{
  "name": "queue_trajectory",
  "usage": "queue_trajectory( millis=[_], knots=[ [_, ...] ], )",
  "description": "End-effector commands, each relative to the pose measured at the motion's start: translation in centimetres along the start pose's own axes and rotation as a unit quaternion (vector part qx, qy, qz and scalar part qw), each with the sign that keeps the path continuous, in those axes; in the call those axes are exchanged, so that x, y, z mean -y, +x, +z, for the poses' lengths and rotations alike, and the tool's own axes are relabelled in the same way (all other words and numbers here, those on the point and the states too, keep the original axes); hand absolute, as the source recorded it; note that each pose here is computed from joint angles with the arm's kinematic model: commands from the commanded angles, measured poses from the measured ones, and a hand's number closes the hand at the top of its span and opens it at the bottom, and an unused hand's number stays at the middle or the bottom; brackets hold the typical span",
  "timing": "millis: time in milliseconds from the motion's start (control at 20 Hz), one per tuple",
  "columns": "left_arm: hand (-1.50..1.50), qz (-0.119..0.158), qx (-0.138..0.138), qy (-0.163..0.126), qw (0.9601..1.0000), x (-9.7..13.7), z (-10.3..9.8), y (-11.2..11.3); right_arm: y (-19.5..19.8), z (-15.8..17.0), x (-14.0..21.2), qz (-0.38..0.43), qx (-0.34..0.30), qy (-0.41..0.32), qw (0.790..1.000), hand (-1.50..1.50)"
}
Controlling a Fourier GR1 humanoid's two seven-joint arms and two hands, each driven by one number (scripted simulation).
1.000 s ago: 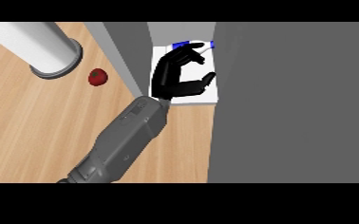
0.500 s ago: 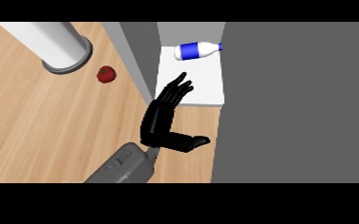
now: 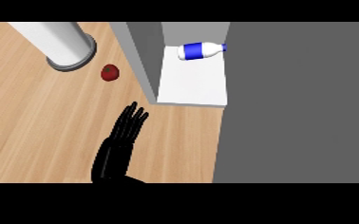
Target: Pick up the bottled water, place it into the cabinet and close the cabinet
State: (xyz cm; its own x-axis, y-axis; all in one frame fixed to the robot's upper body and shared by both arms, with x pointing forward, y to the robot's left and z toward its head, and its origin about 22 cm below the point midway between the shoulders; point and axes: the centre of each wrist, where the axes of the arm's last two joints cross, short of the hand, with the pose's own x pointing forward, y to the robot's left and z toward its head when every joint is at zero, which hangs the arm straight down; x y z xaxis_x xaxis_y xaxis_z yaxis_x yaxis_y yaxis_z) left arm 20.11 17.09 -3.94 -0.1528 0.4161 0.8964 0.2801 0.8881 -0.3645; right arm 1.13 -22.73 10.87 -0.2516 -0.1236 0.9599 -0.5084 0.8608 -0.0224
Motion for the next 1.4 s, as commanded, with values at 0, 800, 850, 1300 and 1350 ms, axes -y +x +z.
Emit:
queue_trajectory(
  millis=[0, 800, 850, 1300, 1350],
  knots=[
    [-1.5, -0.001, 0.004, -0.017, 0.9998, -2.3, 2.6, 2.3, 3.3, -2.0, 0.7, 0.094, 0.014, 0.132, 0.987, 1.5],
    [-1.5, -0.02, 0.031, -0.025, 0.999, -10.2, 8.6, 10.5, 3.6, -4.6, -1.0, 0.027, -0.004, 0.174, 0.984, 1.5],
    [-1.5, -0.025, 0.018, -0.04, 0.9988, -10.4, 9.1, 10.8, 3.9, -4.8, -1.0, 0.022, -0.006, 0.168, 0.985, 1.5],
    [-1.5, -0.026, 0.033, -0.055, 0.9976, -12.5, 8.1, 12.9, 1.5, -7.9, -0.5, 0.083, 0.001, 0.271, 0.959, 1.5],
    [-1.5, -0.026, 0.027, -0.061, 0.9974, -11.9, 8.3, 12.7, 1.4, -8.2, -0.3, 0.09, -0.001, 0.27, 0.959, 1.5]
  ],
)
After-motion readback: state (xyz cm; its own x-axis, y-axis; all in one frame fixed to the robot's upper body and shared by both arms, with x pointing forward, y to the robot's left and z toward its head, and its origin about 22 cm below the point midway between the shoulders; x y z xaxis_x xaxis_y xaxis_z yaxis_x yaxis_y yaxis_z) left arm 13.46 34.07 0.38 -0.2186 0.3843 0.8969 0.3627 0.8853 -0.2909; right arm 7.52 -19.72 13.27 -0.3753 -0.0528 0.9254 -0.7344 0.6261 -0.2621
